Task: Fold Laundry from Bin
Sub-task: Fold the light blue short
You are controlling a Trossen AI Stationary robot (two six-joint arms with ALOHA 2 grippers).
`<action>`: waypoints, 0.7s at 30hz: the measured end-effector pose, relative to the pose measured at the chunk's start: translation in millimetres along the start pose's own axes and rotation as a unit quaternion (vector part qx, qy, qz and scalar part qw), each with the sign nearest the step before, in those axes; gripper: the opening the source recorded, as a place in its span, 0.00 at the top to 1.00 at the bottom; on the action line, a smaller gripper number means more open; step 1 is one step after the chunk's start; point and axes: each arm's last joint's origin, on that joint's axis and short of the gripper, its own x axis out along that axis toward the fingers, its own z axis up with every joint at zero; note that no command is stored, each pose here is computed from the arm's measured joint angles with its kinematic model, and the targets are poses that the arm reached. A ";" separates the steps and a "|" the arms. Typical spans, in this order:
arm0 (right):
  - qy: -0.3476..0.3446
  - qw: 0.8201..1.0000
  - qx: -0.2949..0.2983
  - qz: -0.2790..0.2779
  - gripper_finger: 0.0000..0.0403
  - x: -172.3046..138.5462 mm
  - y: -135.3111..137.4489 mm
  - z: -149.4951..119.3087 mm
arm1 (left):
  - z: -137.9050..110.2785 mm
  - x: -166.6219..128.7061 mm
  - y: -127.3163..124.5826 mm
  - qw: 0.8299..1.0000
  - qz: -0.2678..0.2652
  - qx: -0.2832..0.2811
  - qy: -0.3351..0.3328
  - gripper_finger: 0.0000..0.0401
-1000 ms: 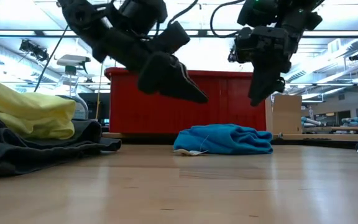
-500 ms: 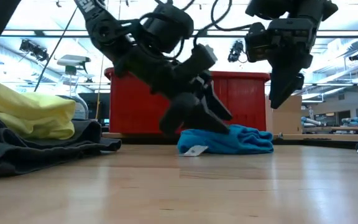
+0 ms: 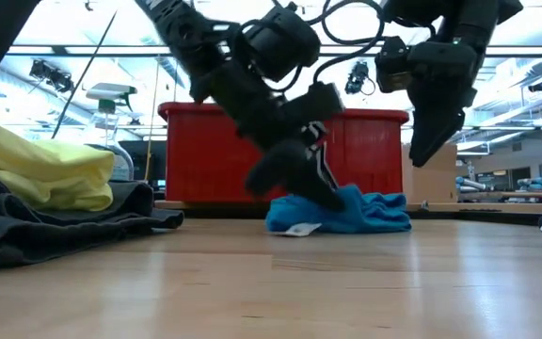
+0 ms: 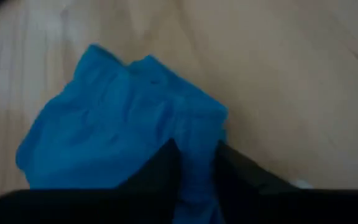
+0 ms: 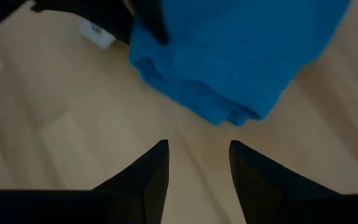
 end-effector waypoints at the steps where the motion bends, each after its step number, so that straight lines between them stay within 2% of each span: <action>1: -0.005 1.000 0.004 -0.008 0.57 0.0 -1.4 0.9 | 3.7 -3.1 5.0 1.000 -0.001 -0.026 0.006 0.83; 2: -0.009 1.000 0.009 -0.015 0.57 0.0 -2.7 1.5 | 7.7 -8.0 10.6 0.998 -0.002 -0.055 0.016 0.90; 4: -0.013 1.000 0.018 -0.019 0.57 -0.2 -5.0 3.1 | 17.5 -20.5 22.9 0.993 -0.002 -0.111 0.032 0.96; 6: -0.021 0.999 0.025 -0.014 0.57 -2.7 -6.7 5.2 | 28.4 -36.3 35.3 0.989 0.001 -0.142 0.039 0.95; 8: -0.035 0.999 0.033 0.020 0.57 -11.3 -6.7 9.7 | 39.2 -53.9 46.4 0.987 0.003 -0.158 0.041 0.95; 11: -0.084 0.993 0.013 0.083 0.57 -36.4 -2.5 20.2 | 54.4 -87.1 62.9 0.984 -0.001 -0.176 0.027 0.96; 13: -0.122 0.988 -0.005 0.097 0.57 -56.4 -2.2 25.0 | 65.1 -114.3 75.3 0.981 -0.009 -0.195 0.011 0.96; 18: -0.236 0.968 -0.061 0.049 0.57 -95.5 -9.6 27.2 | 80.7 -180.5 102.3 0.971 -0.008 -0.238 -0.019 0.96; 21: -0.272 0.958 -0.094 0.018 0.57 -104.1 -13.7 28.3 | 84.5 -205.8 115.0 0.963 0.005 -0.264 -0.047 0.96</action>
